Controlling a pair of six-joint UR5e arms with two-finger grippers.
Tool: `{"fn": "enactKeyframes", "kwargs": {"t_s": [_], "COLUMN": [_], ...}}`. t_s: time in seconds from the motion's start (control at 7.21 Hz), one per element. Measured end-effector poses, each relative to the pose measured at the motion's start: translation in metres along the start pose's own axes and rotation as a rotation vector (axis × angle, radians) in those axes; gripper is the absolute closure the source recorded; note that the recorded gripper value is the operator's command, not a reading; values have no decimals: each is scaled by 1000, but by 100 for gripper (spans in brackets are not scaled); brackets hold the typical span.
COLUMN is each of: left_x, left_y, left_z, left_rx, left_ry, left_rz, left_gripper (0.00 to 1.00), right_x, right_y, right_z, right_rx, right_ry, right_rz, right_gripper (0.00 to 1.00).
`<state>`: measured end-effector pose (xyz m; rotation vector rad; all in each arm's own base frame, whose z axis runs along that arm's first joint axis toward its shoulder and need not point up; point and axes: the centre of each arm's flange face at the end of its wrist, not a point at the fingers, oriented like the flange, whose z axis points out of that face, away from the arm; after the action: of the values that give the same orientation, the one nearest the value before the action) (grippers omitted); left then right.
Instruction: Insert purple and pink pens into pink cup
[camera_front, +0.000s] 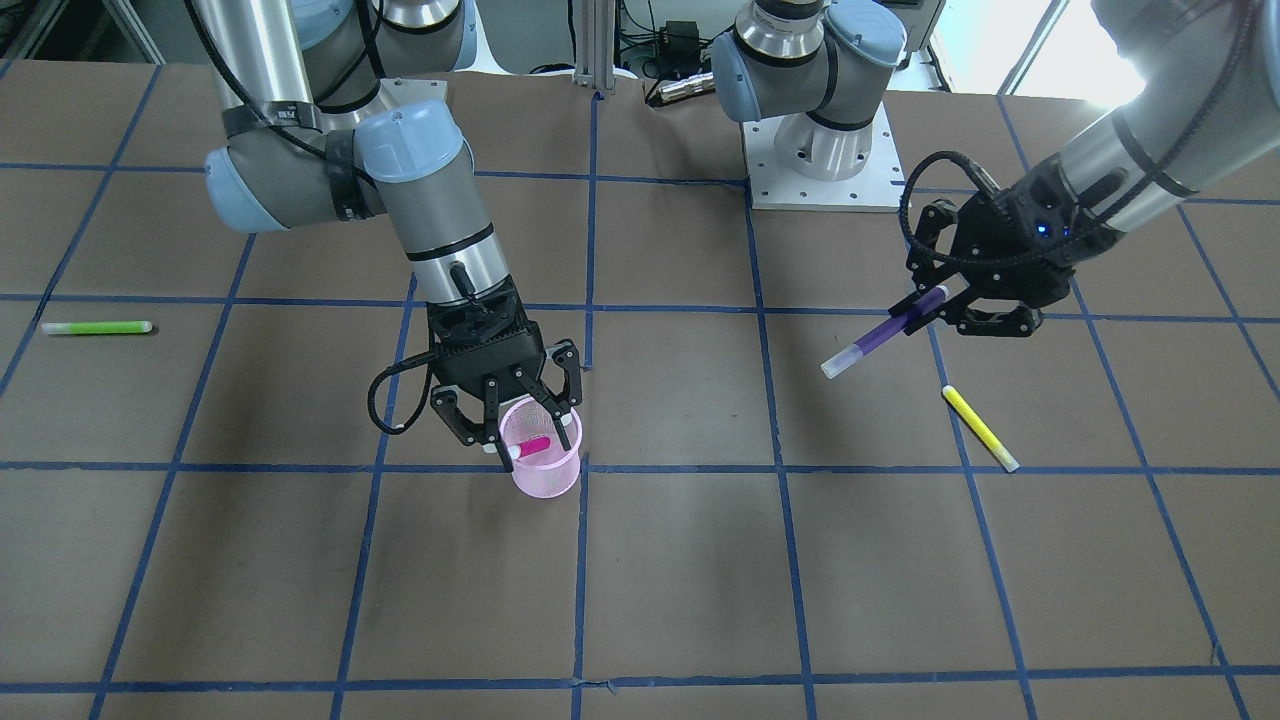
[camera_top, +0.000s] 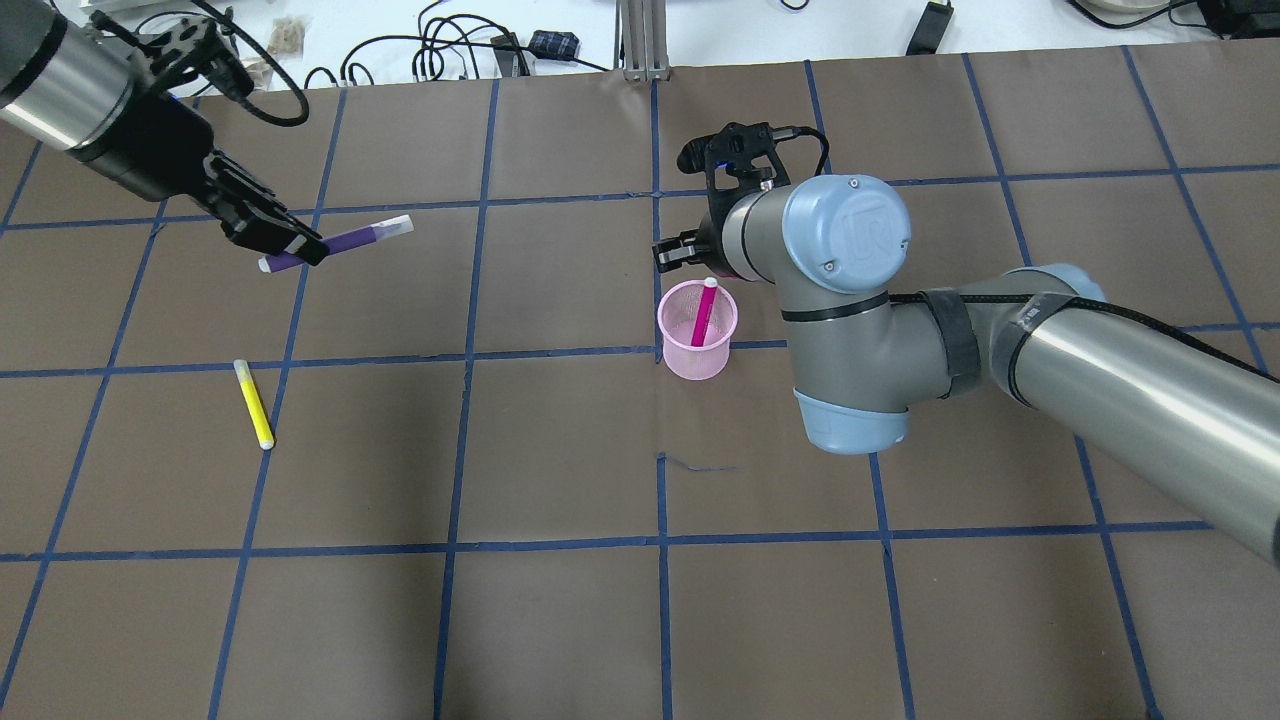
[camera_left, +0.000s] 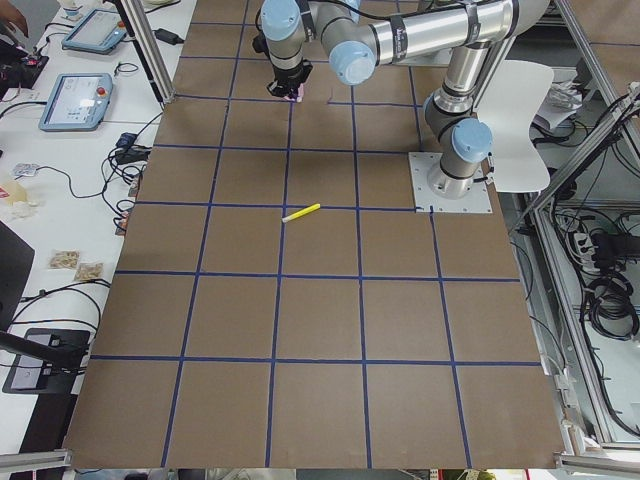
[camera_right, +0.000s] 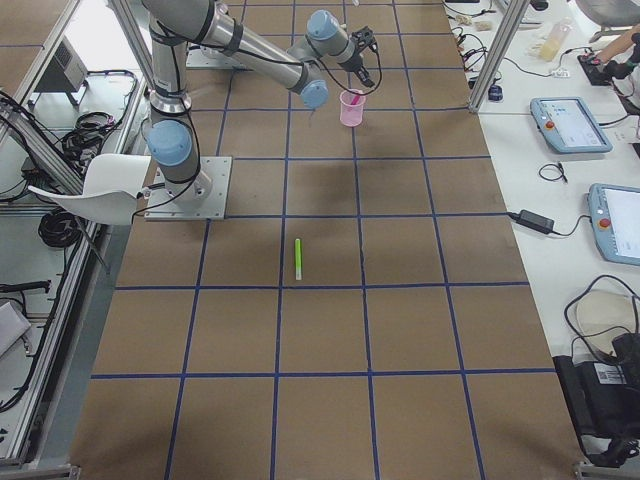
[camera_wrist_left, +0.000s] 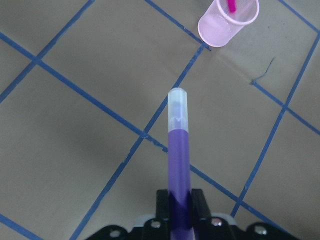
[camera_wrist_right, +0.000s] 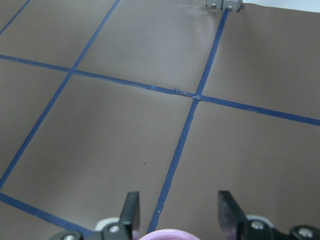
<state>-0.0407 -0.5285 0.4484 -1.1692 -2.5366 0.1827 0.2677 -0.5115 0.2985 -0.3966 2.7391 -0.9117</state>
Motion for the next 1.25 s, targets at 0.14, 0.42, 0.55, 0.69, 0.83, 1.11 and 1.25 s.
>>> {"fn": "enactKeyframes", "kwargs": {"t_s": [0.14, 0.42, 0.55, 0.69, 0.83, 1.11, 1.25], "left_x": [14, 49, 74, 100, 122, 157, 168], "left_y": [-19, -59, -85, -110, -131, -164, -178], "left_z": [9, 34, 54, 79, 105, 156, 174], "left_rx": [-11, -60, -104, -150, -188, -258, -292], "left_ry": [-14, -68, -128, -187, -231, -278, -301], "left_rz": [-31, -71, -61, -28, 11, 104, 145], "left_gripper": [100, 100, 100, 100, 100, 100, 100], "right_x": [15, 60, 81, 100, 123, 153, 153], "right_y": [-5, -11, -17, -28, -47, -87, -100], "right_z": [-2, -5, -10, -21, -41, -94, -121], "right_rx": [5, -28, -93, -190, -319, -552, -619], "right_ry": [13, 48, 65, 78, 89, 113, 137], "right_rz": [26, 99, 140, 186, 239, 292, 295], "right_gripper": [0, 0, 0, 0, 0, 0, 0]}}
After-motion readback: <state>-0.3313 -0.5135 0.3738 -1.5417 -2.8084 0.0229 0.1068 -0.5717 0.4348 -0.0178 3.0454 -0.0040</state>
